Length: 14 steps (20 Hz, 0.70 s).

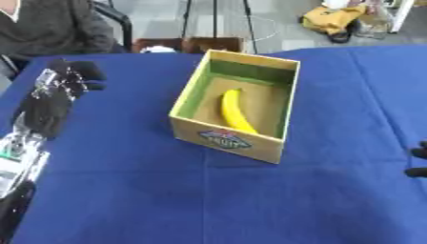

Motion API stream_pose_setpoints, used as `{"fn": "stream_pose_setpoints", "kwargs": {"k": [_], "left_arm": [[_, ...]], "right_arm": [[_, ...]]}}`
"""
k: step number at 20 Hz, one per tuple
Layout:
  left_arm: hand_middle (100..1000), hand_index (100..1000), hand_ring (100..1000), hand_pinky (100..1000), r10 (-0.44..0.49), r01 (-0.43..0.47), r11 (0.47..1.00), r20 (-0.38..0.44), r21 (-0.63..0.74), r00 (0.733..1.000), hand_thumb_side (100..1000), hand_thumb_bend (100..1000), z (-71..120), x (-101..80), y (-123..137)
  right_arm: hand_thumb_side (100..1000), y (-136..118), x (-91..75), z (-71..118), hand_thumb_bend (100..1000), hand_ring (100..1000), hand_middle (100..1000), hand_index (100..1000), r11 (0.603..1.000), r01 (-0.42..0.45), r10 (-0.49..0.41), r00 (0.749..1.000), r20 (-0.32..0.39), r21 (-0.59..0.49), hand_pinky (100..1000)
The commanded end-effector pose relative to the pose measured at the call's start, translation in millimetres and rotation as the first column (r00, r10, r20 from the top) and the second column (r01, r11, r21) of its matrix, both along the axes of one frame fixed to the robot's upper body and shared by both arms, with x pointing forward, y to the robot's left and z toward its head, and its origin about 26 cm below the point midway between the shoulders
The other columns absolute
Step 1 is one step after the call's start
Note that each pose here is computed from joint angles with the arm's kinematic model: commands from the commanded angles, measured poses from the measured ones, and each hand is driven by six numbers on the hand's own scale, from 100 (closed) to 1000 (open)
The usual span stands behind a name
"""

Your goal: Pick up objects on the table and place them in the box.

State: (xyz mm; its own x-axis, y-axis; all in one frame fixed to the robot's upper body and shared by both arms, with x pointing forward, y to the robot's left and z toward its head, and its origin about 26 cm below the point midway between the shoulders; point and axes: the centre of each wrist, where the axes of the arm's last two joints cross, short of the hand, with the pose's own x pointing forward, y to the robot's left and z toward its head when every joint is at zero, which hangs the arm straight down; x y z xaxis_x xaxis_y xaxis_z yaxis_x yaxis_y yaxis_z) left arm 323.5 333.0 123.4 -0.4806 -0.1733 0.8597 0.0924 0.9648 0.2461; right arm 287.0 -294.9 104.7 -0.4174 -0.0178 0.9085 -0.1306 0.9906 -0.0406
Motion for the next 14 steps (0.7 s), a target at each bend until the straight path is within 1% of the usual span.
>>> {"fn": "stream_pose_setpoints", "kwargs": {"k": [1, 10, 13, 14], "left_arm": [[669, 773, 766, 758, 0.009, -0.008, 1.000, 0.016, -0.004, 1.000, 1000, 228, 6.4, -3.1, 0.6], [681, 778, 777, 767, 0.046, -0.047, 0.999, -0.026, -0.020, 0.999, 1000, 231, -7.2, -5.3, 1.0], [681, 778, 777, 768, 0.058, -0.059, 0.998, -0.033, -0.029, 0.998, 1000, 230, -9.1, -5.4, 0.7], [679, 781, 775, 772, 0.059, -0.060, 0.998, -0.037, -0.029, 0.998, 1000, 218, -9.9, -5.5, 0.6]], "right_arm": [[854, -0.4, -0.3, 10.4, 100, 733, 674, 712, 1.000, -0.002, 0.002, 0.999, 0.036, 0.000, 567], [853, -1.1, -0.5, 11.5, 100, 735, 675, 713, 1.000, 0.002, -0.002, 0.999, 0.041, -0.002, 568], [853, -1.3, -0.4, 11.7, 100, 735, 675, 713, 1.000, 0.004, -0.004, 0.999, 0.042, 0.000, 569], [855, -1.3, -0.4, 11.7, 100, 736, 675, 713, 1.000, 0.004, -0.004, 0.999, 0.041, 0.000, 569]]}}
